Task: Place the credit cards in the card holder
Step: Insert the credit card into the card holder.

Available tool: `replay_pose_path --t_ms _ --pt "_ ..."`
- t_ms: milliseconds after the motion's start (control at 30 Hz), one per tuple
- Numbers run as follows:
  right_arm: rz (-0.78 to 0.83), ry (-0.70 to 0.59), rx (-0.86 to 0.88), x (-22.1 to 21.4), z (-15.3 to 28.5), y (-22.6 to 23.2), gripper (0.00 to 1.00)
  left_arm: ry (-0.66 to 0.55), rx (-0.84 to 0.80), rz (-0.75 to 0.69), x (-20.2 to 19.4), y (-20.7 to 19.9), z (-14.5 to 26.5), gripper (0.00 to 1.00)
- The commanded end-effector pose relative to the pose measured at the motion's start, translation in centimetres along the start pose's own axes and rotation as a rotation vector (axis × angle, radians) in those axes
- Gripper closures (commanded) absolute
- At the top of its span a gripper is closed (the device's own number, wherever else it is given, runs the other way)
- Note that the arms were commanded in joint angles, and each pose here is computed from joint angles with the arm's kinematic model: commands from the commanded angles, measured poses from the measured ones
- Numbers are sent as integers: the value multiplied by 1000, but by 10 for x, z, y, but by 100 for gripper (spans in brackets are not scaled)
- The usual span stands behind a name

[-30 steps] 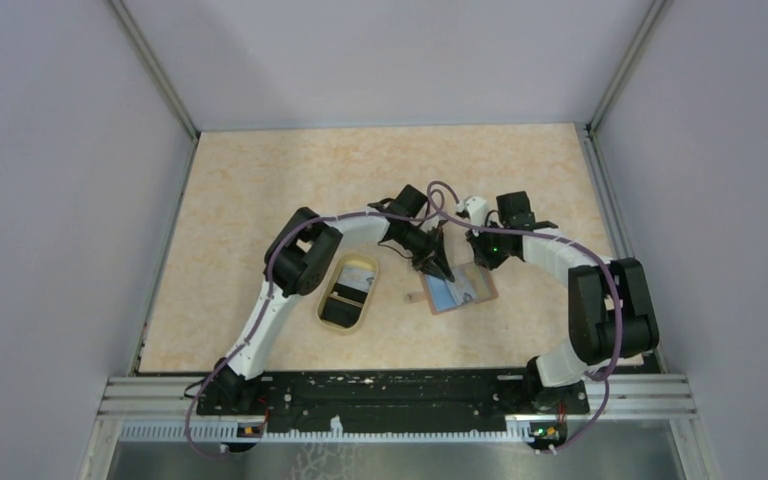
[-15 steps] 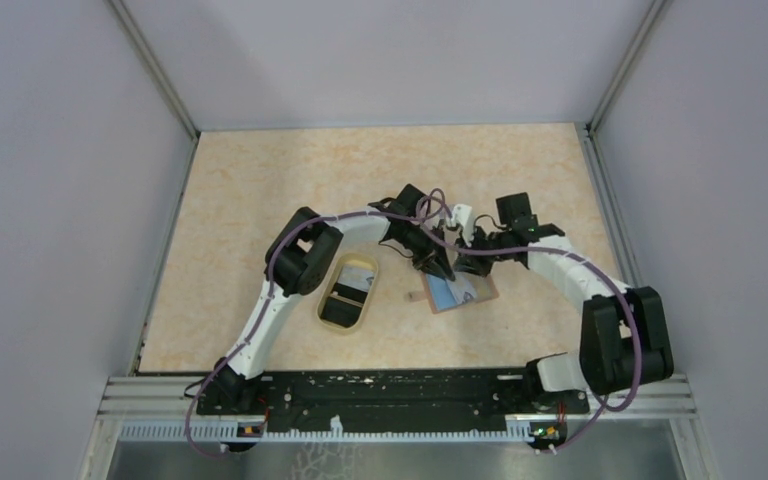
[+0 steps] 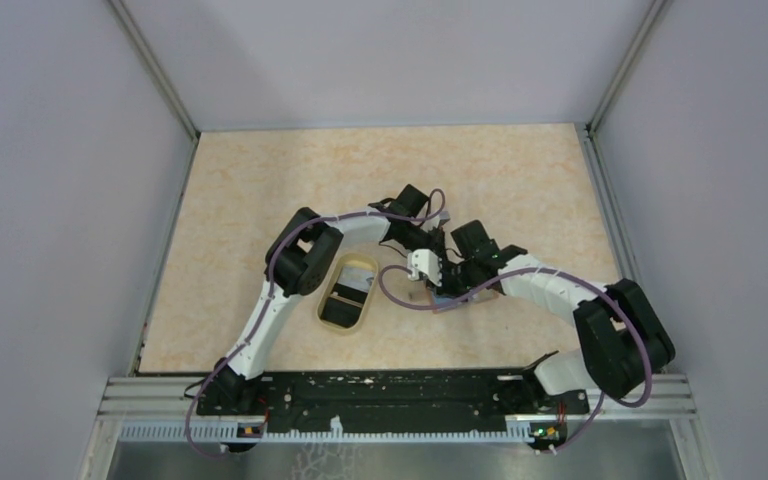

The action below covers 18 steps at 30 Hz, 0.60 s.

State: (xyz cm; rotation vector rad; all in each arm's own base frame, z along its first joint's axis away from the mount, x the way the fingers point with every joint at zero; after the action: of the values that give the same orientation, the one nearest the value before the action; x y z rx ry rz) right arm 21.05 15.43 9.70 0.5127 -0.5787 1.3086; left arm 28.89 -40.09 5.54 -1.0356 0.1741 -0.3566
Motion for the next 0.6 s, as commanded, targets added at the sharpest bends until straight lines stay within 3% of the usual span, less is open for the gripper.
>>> replay_pose_path --t_ms 0,567 --pt "53 69 -125 1 -8 -14 98 0 118 88 -5 38 -14 87" --pt "22 327 -228 -14 1 -34 98 -1 136 79 -6 39 -13 79"
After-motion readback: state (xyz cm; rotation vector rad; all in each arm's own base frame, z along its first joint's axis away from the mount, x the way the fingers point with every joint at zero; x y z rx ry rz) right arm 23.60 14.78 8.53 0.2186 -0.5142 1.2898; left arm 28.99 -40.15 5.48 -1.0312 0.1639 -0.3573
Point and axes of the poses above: each gripper's point midway between its finger pads, its own z axis back along the fingers, its own y axis along the line the jaws close on, x = y × z, the point moved 7 cm from there along z, back along the fingers, and after that the axes turned 10 degrees about -z, right-handed, at the moved point
